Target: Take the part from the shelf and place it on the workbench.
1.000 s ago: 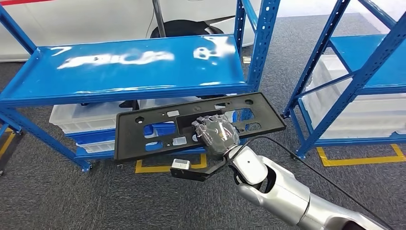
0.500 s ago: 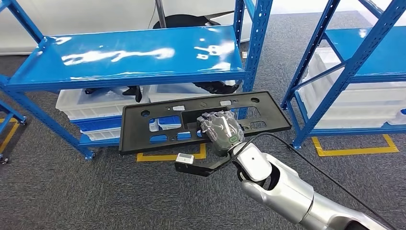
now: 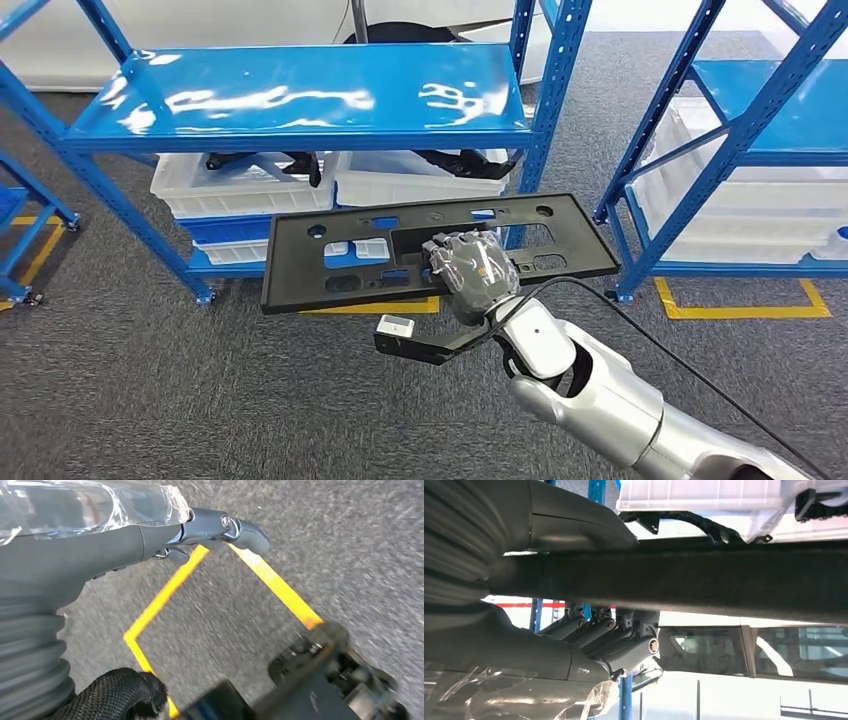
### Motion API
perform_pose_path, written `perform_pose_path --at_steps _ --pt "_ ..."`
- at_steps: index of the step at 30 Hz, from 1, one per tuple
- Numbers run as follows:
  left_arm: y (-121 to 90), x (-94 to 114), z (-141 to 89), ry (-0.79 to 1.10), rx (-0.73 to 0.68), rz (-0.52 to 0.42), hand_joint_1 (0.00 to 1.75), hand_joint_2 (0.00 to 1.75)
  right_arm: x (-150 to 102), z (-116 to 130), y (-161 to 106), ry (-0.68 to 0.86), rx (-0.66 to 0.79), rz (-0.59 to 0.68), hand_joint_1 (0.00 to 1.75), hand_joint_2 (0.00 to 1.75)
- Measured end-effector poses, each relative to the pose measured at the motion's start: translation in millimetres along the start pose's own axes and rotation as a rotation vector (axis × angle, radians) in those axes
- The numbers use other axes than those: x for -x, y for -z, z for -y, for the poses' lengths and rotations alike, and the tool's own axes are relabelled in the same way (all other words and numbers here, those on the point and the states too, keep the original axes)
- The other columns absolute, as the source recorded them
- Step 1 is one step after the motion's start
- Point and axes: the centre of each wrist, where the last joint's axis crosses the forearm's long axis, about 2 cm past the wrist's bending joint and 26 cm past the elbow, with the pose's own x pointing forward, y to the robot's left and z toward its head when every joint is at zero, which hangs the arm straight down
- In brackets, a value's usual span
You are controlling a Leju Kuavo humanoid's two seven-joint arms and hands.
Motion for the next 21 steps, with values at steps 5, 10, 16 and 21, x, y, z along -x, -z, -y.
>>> perform_pose_path --at_steps 5,10,16,21 --pt "0.4 -1.9 -1.8 -0.002 -0.006 0.003 0.00 1.75 0.2 -0.9 -0.9 0.000 -0.002 -0.003 1.75 1.75" --pt "0.5 -1.9 -2.0 -0.003 -0.008 0.002 0.00 1.75 -0.1 -3.2 -3.2 0.004 -0.009 -0.006 1.75 1.75" --pt "-0.5 5.8 0.5 0.002 -0.002 -0.013 0.00 1.75 0.1 -3.1 -3.2 0.005 -0.007 -0.008 1.75 1.75" --pt "-0.5 4.9 0.4 0.002 -0.002 -0.009 0.00 1.75 0.6 -3.8 -4.1 0.007 -0.005 -0.012 1.75 1.75"
